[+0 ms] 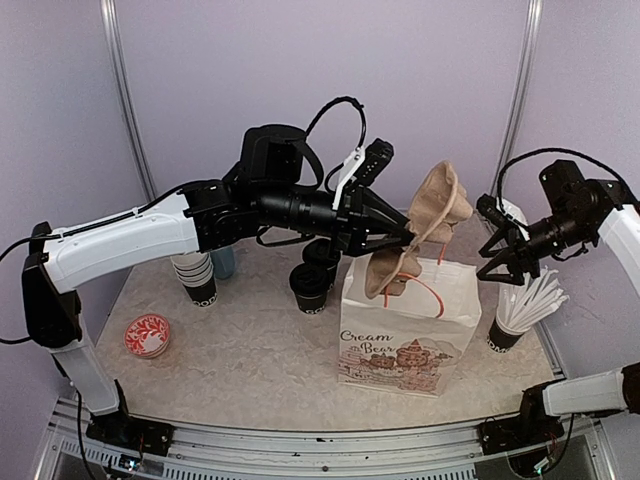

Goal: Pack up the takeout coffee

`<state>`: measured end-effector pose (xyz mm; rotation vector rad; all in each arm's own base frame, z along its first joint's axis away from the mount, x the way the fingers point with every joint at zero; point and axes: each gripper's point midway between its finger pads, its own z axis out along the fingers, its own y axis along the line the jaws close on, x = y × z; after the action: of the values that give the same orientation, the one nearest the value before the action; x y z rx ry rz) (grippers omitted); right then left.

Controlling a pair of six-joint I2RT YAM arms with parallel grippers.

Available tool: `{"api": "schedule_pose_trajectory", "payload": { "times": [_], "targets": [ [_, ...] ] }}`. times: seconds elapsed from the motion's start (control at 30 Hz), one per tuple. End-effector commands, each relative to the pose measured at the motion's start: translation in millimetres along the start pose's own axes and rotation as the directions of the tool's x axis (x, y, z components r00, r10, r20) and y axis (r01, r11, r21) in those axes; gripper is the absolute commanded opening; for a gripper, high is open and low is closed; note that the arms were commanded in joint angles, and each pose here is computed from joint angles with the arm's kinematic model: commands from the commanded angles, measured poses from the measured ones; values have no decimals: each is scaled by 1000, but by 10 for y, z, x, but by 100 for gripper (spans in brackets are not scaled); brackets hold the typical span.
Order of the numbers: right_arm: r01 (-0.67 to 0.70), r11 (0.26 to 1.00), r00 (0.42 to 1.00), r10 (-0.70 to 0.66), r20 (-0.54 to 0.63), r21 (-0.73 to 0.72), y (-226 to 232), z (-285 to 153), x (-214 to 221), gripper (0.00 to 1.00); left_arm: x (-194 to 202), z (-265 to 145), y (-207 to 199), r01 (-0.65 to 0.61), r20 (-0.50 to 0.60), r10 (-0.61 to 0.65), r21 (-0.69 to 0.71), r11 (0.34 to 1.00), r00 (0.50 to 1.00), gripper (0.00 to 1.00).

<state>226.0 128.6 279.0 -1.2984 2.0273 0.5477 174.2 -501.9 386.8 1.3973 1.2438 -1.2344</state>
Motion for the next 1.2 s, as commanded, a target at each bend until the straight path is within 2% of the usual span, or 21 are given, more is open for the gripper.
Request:
{"api": "schedule_pose_trajectory", "payload": {
  "times": [0.0, 0.07, 0.17, 0.33, 0.6, 0.87, 1.17],
  "targets": [
    [-32, 999, 998, 32, -50, -2, 25, 60, 216, 61, 76, 35, -34, -11, -38, 12, 20, 1000, 999, 19],
    [-39, 999, 996, 38, -84, -10, 24, 137, 345, 55, 125, 71, -6, -3, -57, 4, 22, 1000, 998, 19],
    [-40, 997, 997, 36, -72, -59, 92, 203, 362, 49, 153, 97, 0, -1, -75, 2, 21, 1000, 997, 18],
    [-25, 990, 1000, 23, -10, -141, 195, 282, 184, 46, 189, 47, 6, 4, -97, -5, -3, 1000, 995, 19],
    [-1, 959, 1000, 0, -6, -284, 422, 675, 9, 46, 398, -96, -66, 33, -181, -44, -63, 997, 982, 19],
    [5, 921, 1000, 3, 19, -389, 511, 754, -193, 47, 640, -232, -254, 48, -280, -85, -137, 989, 956, 19],
    [27, 920, 999, -16, 33, -392, 512, 717, -263, 50, 1044, -410, -201, 84, -433, -226, -323, 943, 873, 18]
  ]
}}
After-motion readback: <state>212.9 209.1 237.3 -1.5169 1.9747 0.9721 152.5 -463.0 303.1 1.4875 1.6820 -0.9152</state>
